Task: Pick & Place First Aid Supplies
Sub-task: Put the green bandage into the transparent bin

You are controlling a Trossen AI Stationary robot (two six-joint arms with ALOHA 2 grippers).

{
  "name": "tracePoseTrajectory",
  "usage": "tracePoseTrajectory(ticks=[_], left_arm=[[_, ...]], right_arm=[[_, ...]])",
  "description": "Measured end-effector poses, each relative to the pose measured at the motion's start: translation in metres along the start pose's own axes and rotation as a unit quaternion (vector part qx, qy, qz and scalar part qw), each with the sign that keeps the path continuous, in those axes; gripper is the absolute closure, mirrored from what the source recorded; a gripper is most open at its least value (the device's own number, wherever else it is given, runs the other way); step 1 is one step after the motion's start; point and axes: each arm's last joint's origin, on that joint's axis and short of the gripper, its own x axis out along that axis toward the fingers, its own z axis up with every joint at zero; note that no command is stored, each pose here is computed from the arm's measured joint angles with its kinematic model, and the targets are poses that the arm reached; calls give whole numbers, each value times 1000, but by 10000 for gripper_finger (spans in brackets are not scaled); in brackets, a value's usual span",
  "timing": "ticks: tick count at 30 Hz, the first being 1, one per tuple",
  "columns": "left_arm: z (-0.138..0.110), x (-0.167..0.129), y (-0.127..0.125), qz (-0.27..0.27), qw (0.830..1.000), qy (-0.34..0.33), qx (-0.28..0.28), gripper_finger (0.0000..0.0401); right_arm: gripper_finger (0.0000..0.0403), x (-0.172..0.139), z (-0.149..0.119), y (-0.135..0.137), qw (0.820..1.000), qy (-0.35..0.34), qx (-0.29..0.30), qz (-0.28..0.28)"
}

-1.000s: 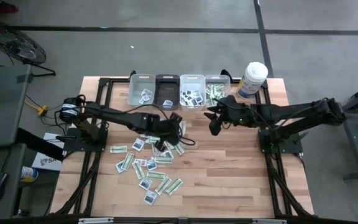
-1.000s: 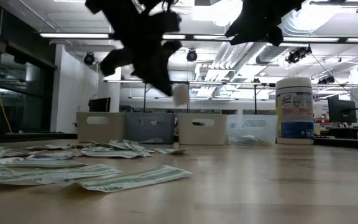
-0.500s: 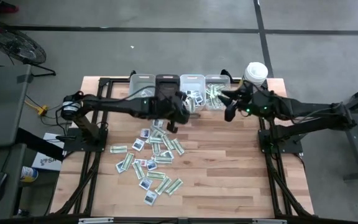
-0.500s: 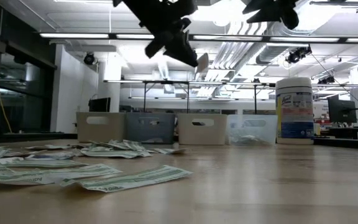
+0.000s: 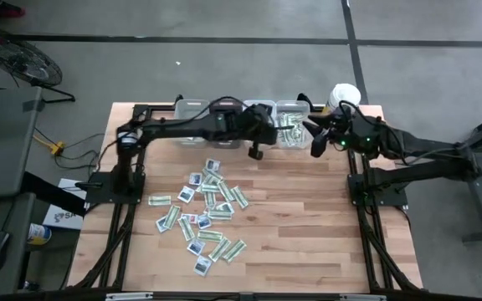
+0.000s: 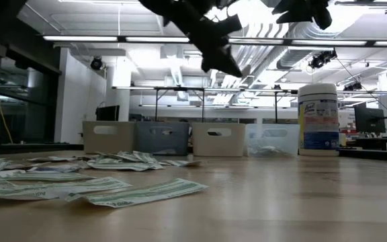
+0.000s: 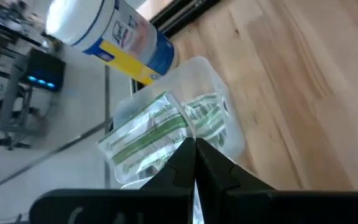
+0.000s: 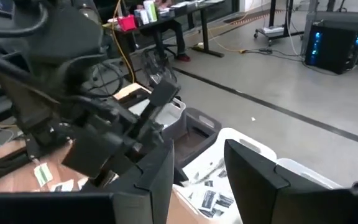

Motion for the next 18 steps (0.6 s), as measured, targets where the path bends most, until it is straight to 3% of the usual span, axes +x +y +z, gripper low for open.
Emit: tracePoseTrajectory(ticks=[11,18], left_arm=[[12,63,0,-27,999,16,-26,401],[0,86,-10,-36,998,36,-39,401]], right_arm=[[267,-16,6,-9,1000,-24,14,-2],[267,-24,9,-12,999,-35,20,2]])
